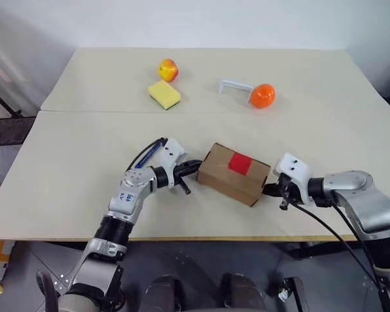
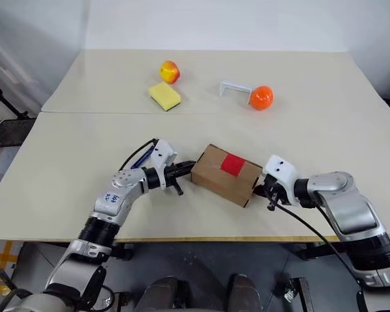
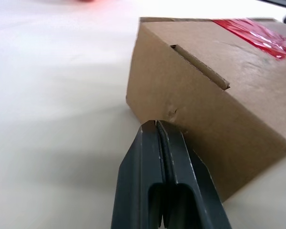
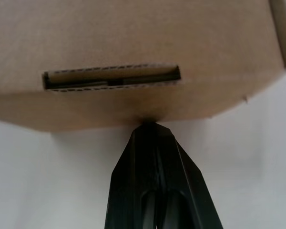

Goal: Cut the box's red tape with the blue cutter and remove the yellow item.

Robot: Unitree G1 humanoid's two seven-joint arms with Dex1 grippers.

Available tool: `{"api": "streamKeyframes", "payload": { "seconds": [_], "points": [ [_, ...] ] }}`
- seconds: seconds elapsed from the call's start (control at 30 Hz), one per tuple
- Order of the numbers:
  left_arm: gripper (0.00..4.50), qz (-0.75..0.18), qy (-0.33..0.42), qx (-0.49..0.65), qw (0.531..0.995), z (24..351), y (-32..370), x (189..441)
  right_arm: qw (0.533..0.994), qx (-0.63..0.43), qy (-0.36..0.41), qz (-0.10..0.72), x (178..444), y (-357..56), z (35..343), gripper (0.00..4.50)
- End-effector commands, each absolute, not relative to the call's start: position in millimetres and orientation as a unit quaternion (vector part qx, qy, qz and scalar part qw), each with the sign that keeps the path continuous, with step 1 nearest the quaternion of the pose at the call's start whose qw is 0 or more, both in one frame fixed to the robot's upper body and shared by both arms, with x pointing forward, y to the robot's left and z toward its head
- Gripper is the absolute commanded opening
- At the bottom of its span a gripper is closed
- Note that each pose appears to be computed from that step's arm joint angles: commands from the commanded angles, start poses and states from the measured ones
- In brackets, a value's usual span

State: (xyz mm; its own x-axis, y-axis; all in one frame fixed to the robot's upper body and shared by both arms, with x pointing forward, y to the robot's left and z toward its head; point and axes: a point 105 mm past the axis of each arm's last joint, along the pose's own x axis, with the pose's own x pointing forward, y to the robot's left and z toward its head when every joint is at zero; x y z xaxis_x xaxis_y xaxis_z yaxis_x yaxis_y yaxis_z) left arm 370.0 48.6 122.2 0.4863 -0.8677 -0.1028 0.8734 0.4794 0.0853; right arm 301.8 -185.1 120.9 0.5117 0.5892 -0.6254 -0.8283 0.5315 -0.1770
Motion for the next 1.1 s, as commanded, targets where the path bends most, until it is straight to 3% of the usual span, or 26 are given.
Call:
{"api": "streamKeyframes", "payload": {
  "seconds": [0.03,0.23,0.63,0.97,1.1],
  "points": [
    [0.03,-0.574,0.011,0.073,0.816,120.9,18.0,357.0,0.837,-0.247,0.211,0.440,289.1,-166.6,143.8,0.00],
    [0.03,-0.612,0.016,0.086,0.786,116.6,6.4,355.5,0.843,-0.244,0.216,0.428,273.5,-164.2,148.6,0.00],
    [0.03,-0.603,-0.004,0.095,0.792,122.0,11.0,367.2,0.848,-0.268,0.249,0.384,268.0,-190.2,142.1,0.00],
    [0.03,-0.546,-0.051,0.112,0.829,156.2,44.6,386.4,0.840,-0.315,0.282,0.340,271.2,-229.7,141.7,0.00],
    [0.03,-0.501,-0.107,0.124,0.850,193.3,71.1,388.1,0.859,-0.320,0.241,0.317,286.6,-249.4,169.4,0.00]
  ]
}}
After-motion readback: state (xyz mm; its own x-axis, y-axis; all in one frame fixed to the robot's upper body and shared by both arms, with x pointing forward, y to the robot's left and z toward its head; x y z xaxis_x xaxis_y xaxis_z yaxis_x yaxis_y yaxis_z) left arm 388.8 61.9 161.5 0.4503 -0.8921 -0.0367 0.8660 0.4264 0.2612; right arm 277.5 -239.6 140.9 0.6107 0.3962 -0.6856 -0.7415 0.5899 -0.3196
